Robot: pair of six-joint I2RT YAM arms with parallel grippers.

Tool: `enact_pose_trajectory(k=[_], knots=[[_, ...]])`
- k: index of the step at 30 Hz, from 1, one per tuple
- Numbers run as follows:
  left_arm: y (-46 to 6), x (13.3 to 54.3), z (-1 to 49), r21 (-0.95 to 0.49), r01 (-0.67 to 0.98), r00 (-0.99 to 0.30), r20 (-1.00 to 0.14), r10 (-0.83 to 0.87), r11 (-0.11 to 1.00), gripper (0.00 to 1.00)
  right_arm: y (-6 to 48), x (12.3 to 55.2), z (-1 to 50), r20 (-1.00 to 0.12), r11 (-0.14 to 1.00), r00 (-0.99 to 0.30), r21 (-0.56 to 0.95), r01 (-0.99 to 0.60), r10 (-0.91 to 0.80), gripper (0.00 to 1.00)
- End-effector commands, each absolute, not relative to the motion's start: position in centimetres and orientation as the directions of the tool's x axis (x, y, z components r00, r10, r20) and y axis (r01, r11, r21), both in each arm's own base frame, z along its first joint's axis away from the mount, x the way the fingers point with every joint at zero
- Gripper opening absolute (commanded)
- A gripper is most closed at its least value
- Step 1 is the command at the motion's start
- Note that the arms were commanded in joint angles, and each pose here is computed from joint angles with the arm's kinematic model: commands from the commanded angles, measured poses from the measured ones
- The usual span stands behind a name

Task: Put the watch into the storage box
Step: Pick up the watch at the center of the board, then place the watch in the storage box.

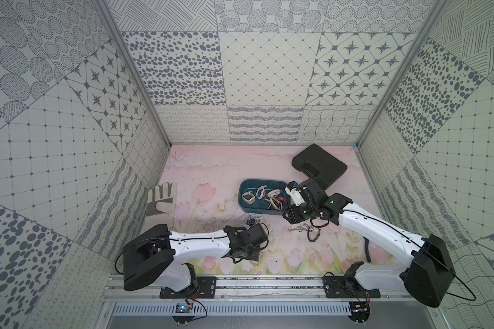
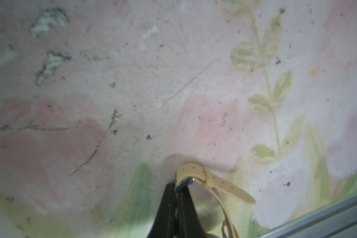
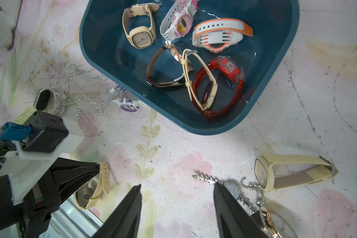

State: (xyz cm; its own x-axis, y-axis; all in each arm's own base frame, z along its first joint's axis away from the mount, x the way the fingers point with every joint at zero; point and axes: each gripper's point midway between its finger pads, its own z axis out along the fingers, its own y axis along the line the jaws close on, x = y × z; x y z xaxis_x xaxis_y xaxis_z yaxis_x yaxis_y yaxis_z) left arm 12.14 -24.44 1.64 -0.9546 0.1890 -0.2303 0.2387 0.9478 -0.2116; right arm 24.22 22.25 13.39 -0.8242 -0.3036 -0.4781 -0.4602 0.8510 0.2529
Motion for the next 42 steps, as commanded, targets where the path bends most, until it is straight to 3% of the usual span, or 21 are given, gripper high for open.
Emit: enact_pose_trajectory(k=[1, 7, 15, 20, 25, 34, 42], knots=[[-24.8, 12.4, 1.8, -0.213, 0.271, -0.947, -0.233, 0.221, 0.939, 0.00, 22.6, 24.6, 13.7, -0.504, 0.844, -0.815, 0.268, -0.464, -0.288, 0.60], [-24.6, 13.2, 3.6, -0.194, 0.303, -0.934, -0.256, 0.250, 0.933, 0.00, 22.4, 24.7, 13.9, -0.514, 0.847, -0.809, 0.261, -0.463, -0.284, 0.60], [-23.6, 16.0, 9.5, -0.214, 0.317, -0.908, -0.350, 0.231, 0.924, 0.00, 21.8, 24.9, 14.9, -0.540, 0.858, -0.800, 0.247, -0.449, -0.263, 0.60], [-23.0, 19.7, 14.0, -0.239, 0.301, -0.885, -0.429, 0.178, 0.923, 0.00, 21.4, 24.9, 15.8, -0.559, 0.860, -0.795, 0.261, -0.439, -0.235, 0.61], [-23.1, 26.0, 16.4, -0.269, 0.264, -0.875, -0.471, 0.113, 0.926, 0.00, 20.8, 24.6, 16.1, -0.569, 0.863, -0.791, 0.262, -0.433, -0.224, 0.61], [-24.4, 36.5, 15.8, -0.204, 0.240, -0.855, -0.507, 0.108, 0.949, 0.00, 19.7, 24.3, 16.3, -0.582, 0.873, -0.786, 0.250, -0.419, -0.211, 0.61], [-24.4, 41.1, 11.5, -0.178, 0.197, -0.869, -0.486, 0.088, 0.964, 0.00, 19.7, 25.4, 15.9, -0.579, 0.876, -0.792, 0.260, -0.405, -0.194, 0.61]])
